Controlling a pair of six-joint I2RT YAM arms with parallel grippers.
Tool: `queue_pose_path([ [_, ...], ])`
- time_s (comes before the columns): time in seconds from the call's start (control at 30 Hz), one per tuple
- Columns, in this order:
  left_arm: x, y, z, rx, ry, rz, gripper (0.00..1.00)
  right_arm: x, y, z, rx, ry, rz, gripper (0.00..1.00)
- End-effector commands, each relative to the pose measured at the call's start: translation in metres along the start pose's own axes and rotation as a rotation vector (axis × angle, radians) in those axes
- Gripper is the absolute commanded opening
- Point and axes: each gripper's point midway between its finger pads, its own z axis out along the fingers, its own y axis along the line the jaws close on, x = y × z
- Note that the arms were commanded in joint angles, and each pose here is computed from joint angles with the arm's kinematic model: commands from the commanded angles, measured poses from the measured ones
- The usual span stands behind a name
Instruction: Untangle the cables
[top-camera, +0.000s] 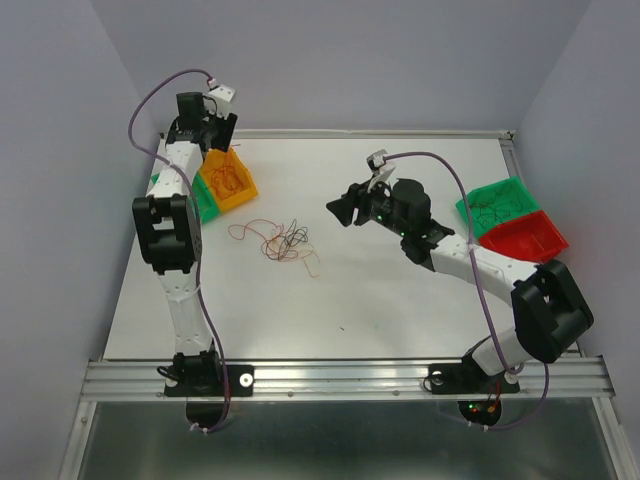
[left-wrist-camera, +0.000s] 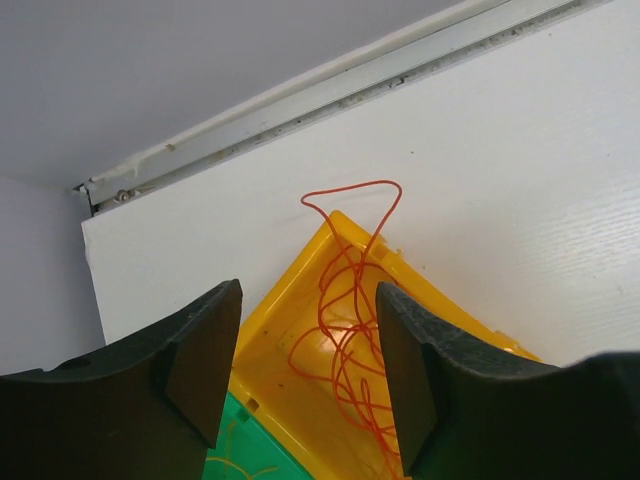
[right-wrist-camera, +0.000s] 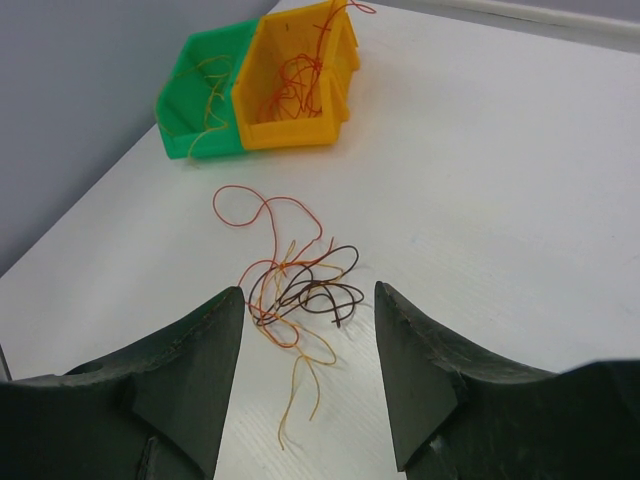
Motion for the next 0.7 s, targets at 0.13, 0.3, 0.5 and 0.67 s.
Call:
queue_pose_path([
  [0.13, -0.025, 0.003, 0.016, 0.009, -0.041, 0.068, 0.69, -0.041, 0.02, 0.001, -0.055, -0.104, -0.02, 0.6],
  [0.3, -0.028, 0.004, 0.028, 0.015, -0.045, 0.053, 0.7, -0.043, 0.019, -0.003, -0.043, -0.112, -0.021, 0.6],
  [0.5, -0.017, -0.006, 0.044, 0.055, -0.026, 0.025, 0.7, -0.043, 0.019, -0.007, -0.04, -0.116, -0.019, 0.6],
  [0.67, -0.013, -0.008, 0.052, 0.061, -0.007, 0.003, 0.7, -0.043, 0.019, -0.008, -0.041, -0.117, -0.017, 0.6],
])
